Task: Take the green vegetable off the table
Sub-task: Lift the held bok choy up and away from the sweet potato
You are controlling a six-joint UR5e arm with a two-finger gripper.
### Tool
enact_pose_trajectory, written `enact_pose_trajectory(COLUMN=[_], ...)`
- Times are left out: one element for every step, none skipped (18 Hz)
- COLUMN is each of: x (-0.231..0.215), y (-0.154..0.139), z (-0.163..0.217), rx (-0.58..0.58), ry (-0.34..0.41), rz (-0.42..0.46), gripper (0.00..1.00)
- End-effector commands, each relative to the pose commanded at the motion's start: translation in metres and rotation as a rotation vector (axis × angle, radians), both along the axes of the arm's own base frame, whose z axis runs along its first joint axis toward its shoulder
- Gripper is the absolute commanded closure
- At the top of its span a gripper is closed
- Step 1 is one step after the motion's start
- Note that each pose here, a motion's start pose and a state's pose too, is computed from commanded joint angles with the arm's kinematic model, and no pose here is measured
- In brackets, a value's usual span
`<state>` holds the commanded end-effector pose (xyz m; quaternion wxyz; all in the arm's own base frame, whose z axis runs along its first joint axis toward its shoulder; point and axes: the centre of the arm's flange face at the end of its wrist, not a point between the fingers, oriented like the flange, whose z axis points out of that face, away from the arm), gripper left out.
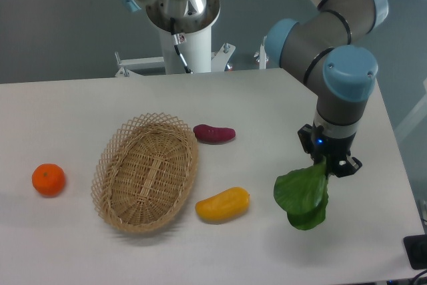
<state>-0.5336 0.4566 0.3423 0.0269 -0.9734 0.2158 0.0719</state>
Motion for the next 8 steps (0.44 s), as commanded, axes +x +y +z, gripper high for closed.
enact_pose_trajectory(x=[-0.0002, -0.0007, -0.0001, 0.0, 0.0, -0.0001, 0.0002, 0.0], y=[0.0001, 0.0004, 0.0013, 0.0012, 0.0012, 0.0011, 0.0009, 0.0011], z=[-0.0029, -0.005, -0.0048, -0.005, -0.005, -0.005, -0.0057, -0.0068], rx=[-0.002, -0.004, -0.003, -0.004, -0.004, -0.005, -0.006, -0.007], ry=[-0.004, -0.007, -0.005, -0.007, -0.007, -0.006, -0.007, -0.009], rz=[0.0, 0.0, -0.002, -0.002, -0.002, -0.001, -0.001, -0.001], gripper=[0.81, 0.81, 0.81, 0.81, 0.81, 0.81, 0.81, 0.81])
